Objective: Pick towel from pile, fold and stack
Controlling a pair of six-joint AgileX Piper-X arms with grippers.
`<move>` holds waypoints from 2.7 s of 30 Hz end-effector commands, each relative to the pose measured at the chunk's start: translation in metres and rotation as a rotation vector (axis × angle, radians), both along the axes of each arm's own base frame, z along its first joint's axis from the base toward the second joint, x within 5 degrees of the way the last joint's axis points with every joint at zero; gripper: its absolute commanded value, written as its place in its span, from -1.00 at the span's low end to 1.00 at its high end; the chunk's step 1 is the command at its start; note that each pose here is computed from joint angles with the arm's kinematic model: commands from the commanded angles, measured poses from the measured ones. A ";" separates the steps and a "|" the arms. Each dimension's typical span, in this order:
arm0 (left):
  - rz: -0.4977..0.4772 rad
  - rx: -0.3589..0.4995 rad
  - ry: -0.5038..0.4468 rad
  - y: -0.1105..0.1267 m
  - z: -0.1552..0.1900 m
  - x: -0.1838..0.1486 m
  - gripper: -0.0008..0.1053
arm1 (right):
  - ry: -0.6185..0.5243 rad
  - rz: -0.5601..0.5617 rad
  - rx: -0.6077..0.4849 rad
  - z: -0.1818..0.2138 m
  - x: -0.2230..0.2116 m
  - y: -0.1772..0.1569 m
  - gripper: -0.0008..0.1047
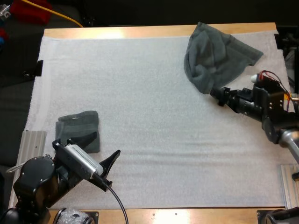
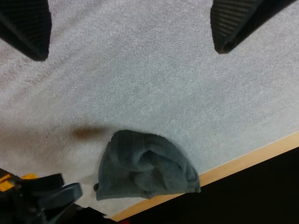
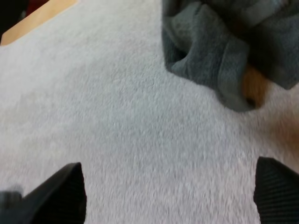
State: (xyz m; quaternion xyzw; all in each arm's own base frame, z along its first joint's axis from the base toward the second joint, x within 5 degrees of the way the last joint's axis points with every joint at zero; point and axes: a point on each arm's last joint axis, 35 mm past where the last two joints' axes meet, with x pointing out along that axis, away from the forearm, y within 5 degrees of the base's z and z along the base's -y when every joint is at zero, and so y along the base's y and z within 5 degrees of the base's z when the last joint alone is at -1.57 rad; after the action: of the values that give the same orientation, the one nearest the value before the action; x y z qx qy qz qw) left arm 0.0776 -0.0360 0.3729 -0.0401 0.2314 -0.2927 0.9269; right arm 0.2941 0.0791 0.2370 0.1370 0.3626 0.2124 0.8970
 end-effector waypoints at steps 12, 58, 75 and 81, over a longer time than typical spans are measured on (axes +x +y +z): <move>0.015 -0.031 -0.003 0.000 0.004 0.001 0.31 | 0.040 -0.029 0.033 -0.038 0.059 0.014 0.39; 0.007 -0.034 -0.001 -0.001 0.004 0.001 0.31 | -0.112 0.158 -0.031 0.074 0.036 0.020 -0.97; 0.016 -0.050 0.011 -0.001 0.004 0.001 0.31 | -0.164 0.267 -0.014 0.150 -0.066 0.023 -0.97; 0.016 -0.050 0.011 -0.001 0.004 0.001 0.31 | -0.099 0.268 -0.108 0.152 -0.099 0.026 -0.97</move>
State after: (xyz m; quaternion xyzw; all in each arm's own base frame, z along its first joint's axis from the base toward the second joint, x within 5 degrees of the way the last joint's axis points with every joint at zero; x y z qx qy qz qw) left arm 0.0776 -0.0360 0.3729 -0.0620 0.2383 -0.2871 0.9257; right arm 0.1987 0.1069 0.3834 0.0365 0.3528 0.3184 0.8791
